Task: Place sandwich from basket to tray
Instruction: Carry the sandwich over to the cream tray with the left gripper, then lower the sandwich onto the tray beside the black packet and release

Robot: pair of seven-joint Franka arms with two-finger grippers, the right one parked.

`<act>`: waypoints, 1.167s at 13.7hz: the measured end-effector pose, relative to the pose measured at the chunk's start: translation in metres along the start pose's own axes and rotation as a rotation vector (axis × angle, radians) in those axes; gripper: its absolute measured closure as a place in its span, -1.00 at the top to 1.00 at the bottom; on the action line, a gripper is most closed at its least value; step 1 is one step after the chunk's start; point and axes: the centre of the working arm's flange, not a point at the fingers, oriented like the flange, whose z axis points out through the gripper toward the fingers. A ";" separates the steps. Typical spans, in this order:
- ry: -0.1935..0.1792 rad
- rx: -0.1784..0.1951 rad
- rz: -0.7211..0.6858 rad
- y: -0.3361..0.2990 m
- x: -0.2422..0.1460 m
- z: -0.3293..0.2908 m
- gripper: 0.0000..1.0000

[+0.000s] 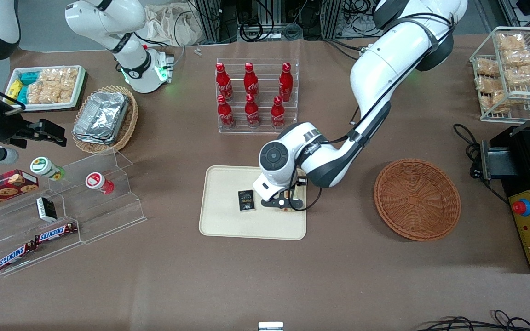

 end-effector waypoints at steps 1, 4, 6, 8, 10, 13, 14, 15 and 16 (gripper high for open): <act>0.019 -0.008 -0.010 -0.004 0.007 -0.002 -0.62; 0.032 -0.007 -0.025 -0.011 0.014 0.001 -0.51; 0.038 -0.012 -0.026 -0.011 0.016 0.000 -0.12; 0.049 -0.019 -0.032 -0.012 0.019 -0.007 0.28; 0.069 -0.021 -0.047 -0.018 0.025 -0.029 0.67; 0.113 -0.003 -0.121 -0.065 0.044 -0.094 1.00; 0.121 -0.001 -0.155 -0.087 0.049 -0.118 1.00; 0.099 -0.003 -0.188 -0.113 0.051 -0.140 1.00; 0.074 -0.010 -0.198 -0.139 0.050 -0.159 1.00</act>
